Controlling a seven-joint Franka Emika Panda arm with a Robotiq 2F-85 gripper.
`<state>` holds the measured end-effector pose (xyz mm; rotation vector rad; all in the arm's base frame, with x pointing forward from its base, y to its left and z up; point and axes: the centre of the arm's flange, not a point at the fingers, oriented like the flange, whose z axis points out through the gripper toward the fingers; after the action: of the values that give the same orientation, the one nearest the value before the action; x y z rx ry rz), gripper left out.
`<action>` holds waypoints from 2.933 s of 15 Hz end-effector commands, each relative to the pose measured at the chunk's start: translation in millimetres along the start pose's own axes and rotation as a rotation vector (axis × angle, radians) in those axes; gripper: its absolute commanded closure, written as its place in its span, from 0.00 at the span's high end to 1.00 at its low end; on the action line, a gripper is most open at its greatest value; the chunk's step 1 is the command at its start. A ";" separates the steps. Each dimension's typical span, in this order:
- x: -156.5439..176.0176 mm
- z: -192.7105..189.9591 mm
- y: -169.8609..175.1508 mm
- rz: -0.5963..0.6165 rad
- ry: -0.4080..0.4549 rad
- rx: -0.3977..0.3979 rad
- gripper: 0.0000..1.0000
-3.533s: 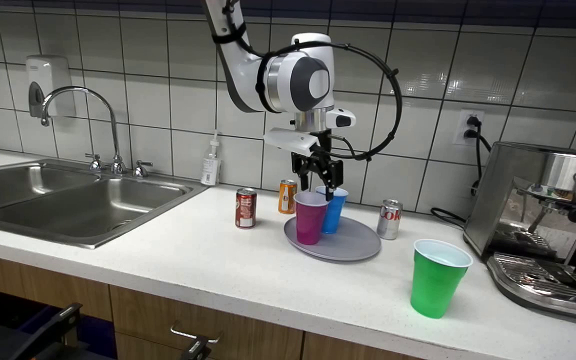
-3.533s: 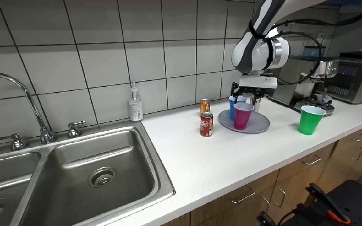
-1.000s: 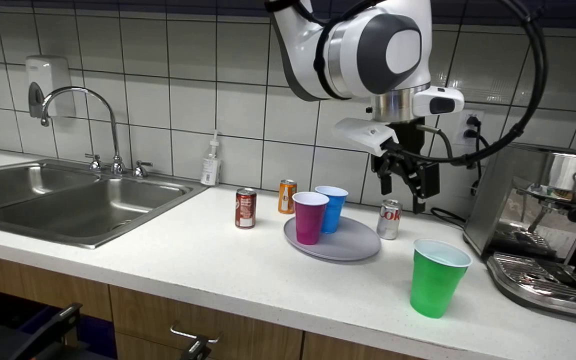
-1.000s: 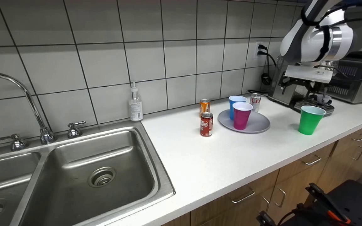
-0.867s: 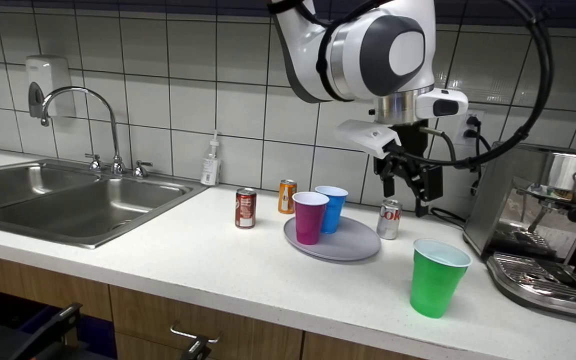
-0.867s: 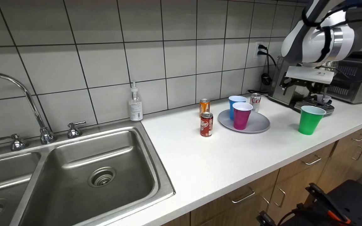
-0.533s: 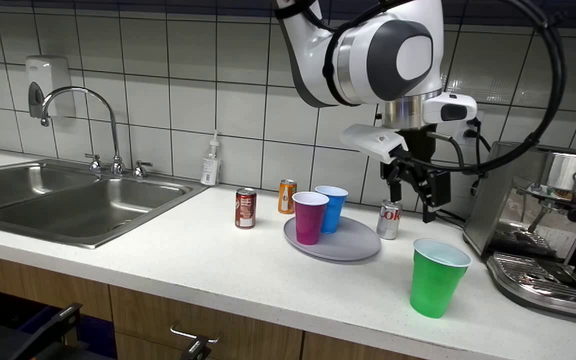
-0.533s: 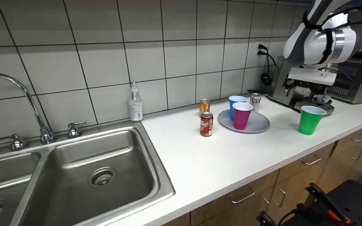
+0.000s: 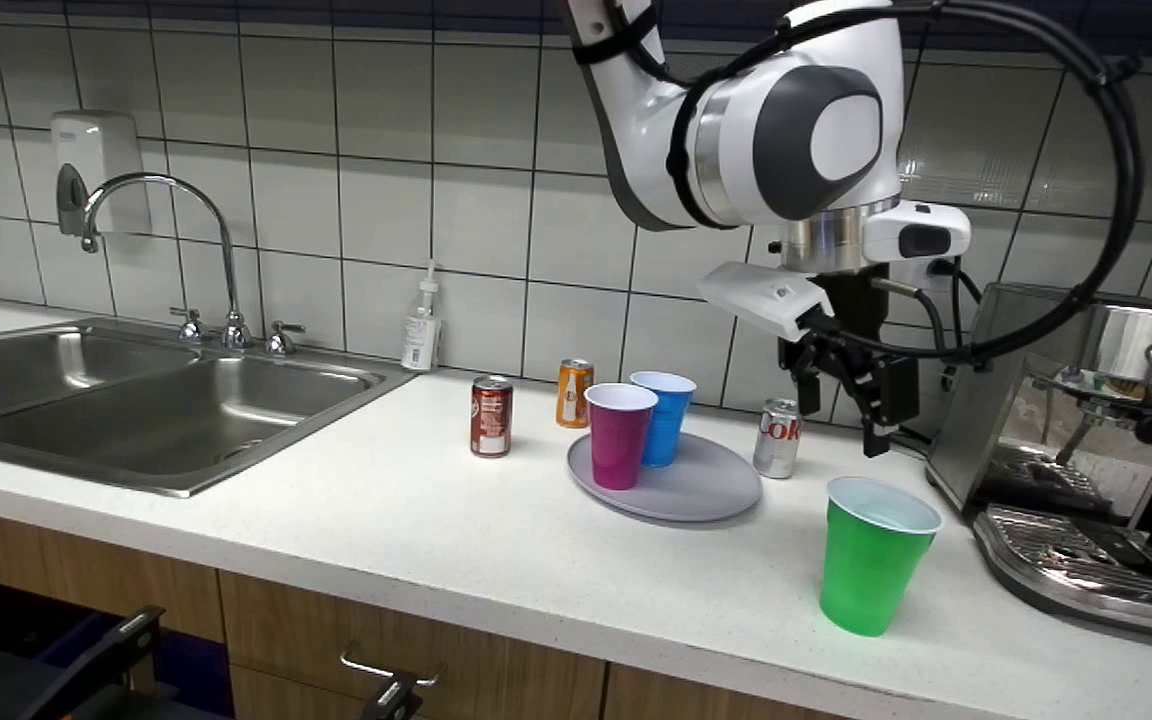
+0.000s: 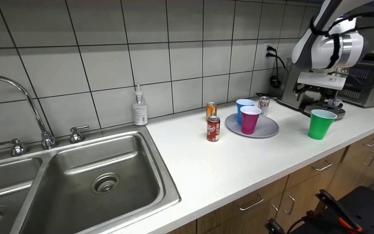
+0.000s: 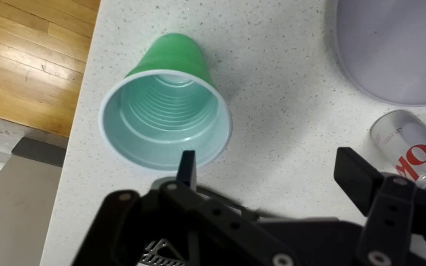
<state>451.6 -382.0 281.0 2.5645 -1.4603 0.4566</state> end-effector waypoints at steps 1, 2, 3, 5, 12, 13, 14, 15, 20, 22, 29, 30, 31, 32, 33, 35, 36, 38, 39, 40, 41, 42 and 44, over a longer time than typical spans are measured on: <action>15.6 14.5 -3.6 0.010 -0.028 -0.015 0.97; 16.4 17.8 -4.3 0.008 -0.031 -0.019 0.97; 17.3 21.0 -5.1 0.007 -0.034 -0.023 0.97; 18.4 26.4 -6.7 0.003 -0.041 -0.033 0.97; 20.6 41.7 -9.7 -0.003 -0.070 -0.064 0.97; 20.4 43.5 -9.9 -0.004 -0.073 -0.068 0.96; 20.3 45.9 -9.7 -0.004 -0.078 -0.073 0.97; 20.1 48.2 -9.6 -0.004 -0.084 -0.078 0.97; 18.9 56.6 -8.3 -0.002 -0.103 -0.093 0.72; 19.2 57.3 -7.8 -0.001 -0.104 -0.094 0.69; 20.9 52.2 -9.6 -0.001 -0.095 -0.090 0.13; 21.4 50.4 -10.2 -0.001 -0.092 -0.087 0.07; 21.3 47.3 -10.9 -0.002 -0.087 -0.084 0.00; 21.3 44.8 -11.5 -0.003 -0.083 -0.081 0.00; 21.2 42.0 -12.3 -0.004 -0.078 -0.078 0.00; 21.1 34.7 -14.1 -0.005 -0.065 -0.072 0.01; 19.9 31.4 -15.5 -0.006 -0.061 -0.069 0.01; 17.7 24.5 -19.2 -0.010 -0.051 -0.063 0.01; 16.4 20.8 -21.7 -0.014 -0.044 -0.058 0.01; 14.6 17.2 -25.1 -0.019 -0.037 -0.055 0.01; 13.3 14.2 -28.5 -0.024 -0.033 -0.052 0.01; 11.3 10.0 -33.4 -0.032 -0.027 -0.048 0.01; 7.8 1.6 -44.0 -0.049 -0.015 -0.037 0.01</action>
<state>495.3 -387.9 263.3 2.5782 -1.4027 0.3648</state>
